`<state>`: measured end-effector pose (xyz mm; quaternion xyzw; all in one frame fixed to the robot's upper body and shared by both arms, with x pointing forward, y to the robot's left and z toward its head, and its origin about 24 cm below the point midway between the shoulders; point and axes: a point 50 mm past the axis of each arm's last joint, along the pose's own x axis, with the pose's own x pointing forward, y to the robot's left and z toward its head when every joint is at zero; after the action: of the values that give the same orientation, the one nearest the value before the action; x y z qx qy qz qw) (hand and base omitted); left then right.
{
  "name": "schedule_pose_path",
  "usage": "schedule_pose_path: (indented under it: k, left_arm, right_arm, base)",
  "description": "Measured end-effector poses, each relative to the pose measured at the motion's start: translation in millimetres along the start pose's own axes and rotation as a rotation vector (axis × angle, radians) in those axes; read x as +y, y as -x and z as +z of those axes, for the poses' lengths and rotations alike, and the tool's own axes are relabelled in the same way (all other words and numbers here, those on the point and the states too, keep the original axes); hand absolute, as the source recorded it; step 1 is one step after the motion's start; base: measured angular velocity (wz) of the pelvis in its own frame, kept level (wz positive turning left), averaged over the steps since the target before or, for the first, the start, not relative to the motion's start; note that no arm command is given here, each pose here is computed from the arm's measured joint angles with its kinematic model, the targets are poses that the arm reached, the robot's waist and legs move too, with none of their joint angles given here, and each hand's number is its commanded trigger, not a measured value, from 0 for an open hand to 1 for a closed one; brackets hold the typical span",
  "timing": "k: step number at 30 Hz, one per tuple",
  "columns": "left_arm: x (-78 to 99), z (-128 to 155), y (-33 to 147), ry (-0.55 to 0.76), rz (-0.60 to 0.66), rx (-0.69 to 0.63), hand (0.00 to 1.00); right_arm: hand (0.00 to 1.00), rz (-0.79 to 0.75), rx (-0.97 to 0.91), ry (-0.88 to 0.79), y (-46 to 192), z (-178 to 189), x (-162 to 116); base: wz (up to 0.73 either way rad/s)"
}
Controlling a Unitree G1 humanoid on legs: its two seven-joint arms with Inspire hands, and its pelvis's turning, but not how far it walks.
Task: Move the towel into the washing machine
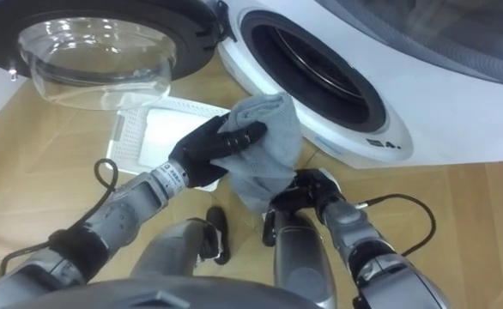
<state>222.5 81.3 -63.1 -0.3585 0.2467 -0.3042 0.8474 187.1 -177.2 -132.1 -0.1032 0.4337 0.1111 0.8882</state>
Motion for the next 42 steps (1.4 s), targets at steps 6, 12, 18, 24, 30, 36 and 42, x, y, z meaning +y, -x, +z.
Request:
schedule_pose_path:
  k: [6, 12, 18, 24, 30, 36, 42]
  left_arm:
    - [-3.4, 6.9, -5.9, -0.001, -0.01, -0.028, 0.0]
    - [-7.6, 6.3, -9.4, 0.043, -0.022, -0.064, 0.0]
    - [0.5, 6.3, -3.3, 0.072, 0.015, -0.083, 0.0]
    - [23.4, 6.8, 14.8, 0.129, 0.142, -0.126, 0.0]
    - [36.1, 5.7, 26.9, 0.09, 0.275, -0.134, 0.0]
    - [38.3, 6.0, 26.5, 0.039, 0.345, -0.118, 0.0]
    - [39.4, 6.0, 26.8, 0.04, 0.371, -0.118, 0.0]
  right_arm:
    - [1.0, 0.013, -0.018, -0.003, -2.2, 6.9, 4.5]
    - [1.0, 0.006, -0.016, -0.026, -2.6, 6.7, 5.1]
    - [1.0, -0.002, -0.011, -0.07, -1.9, 3.2, 5.4]
    - [1.0, -0.053, 0.009, -0.112, 1.4, -4.5, -7.2]
    - [1.0, -0.089, 0.026, -0.225, 1.8, -9.2, -11.9]
    - [1.0, -0.117, 0.024, -0.319, 0.9, -6.4, -18.7]
    - [1.0, -0.133, 0.033, -0.37, 0.6, -6.5, -22.7]
  base:
    - [0.01]
    - [0.0]
    - [-0.01]
    - [0.01]
    - [0.04]
    - [0.03]
    - [0.03]
